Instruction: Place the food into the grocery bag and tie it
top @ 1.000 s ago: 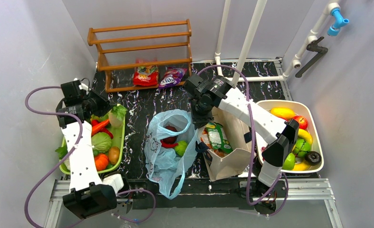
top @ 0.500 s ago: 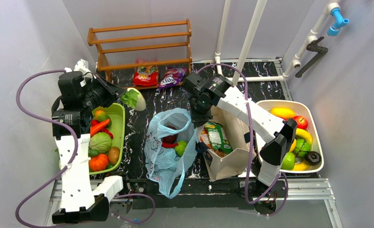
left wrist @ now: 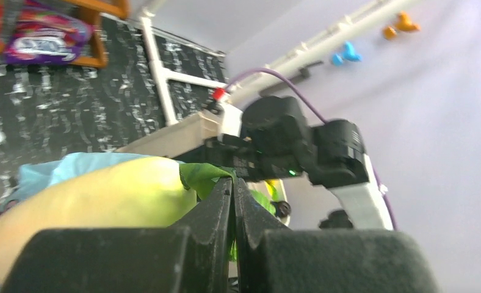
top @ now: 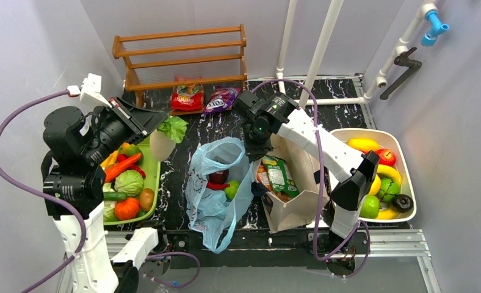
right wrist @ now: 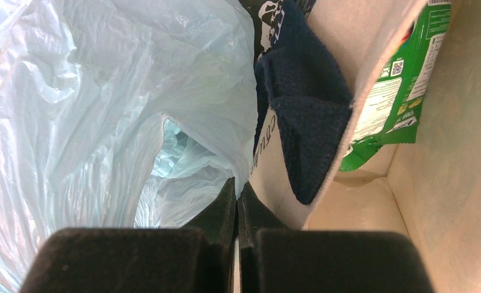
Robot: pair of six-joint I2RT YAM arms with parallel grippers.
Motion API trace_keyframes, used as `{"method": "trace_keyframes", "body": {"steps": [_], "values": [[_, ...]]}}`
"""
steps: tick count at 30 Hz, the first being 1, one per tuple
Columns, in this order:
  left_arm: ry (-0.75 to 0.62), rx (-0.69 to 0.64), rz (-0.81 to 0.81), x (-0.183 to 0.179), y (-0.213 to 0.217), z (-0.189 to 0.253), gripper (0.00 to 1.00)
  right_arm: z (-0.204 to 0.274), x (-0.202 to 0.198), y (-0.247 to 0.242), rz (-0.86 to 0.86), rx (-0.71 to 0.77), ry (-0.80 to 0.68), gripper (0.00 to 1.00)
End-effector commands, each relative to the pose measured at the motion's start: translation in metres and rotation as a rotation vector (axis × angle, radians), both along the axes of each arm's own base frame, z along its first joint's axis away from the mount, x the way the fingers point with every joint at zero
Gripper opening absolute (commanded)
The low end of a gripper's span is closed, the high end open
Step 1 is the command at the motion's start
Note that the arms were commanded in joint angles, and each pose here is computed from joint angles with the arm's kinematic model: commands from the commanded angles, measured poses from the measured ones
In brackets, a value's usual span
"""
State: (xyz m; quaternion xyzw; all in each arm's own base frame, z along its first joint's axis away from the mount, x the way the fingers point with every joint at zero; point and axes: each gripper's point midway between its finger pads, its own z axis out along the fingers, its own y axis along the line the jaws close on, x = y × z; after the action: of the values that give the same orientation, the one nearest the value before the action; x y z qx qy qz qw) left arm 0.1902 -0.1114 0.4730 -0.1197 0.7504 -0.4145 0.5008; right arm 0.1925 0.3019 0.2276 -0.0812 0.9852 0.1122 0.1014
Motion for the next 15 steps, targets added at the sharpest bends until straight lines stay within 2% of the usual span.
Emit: {"method": "trace_keyframes", "body": {"steps": [1, 8, 15], "values": [[-0.13, -0.067, -0.197, -0.033, -0.027, 0.039, 0.0, 0.009, 0.004, -0.003, -0.015, 0.002, -0.022, 0.01], [-0.239, -0.161, -0.435, -0.073, -0.054, 0.073, 0.0, 0.008, 0.005, -0.003, -0.019, -0.001, -0.022, 0.01], [-0.26, -0.231, -0.584, -0.095, -0.065, 0.085, 0.0, 0.007, 0.009, 0.0, -0.021, -0.006, -0.023, 0.01]]}}
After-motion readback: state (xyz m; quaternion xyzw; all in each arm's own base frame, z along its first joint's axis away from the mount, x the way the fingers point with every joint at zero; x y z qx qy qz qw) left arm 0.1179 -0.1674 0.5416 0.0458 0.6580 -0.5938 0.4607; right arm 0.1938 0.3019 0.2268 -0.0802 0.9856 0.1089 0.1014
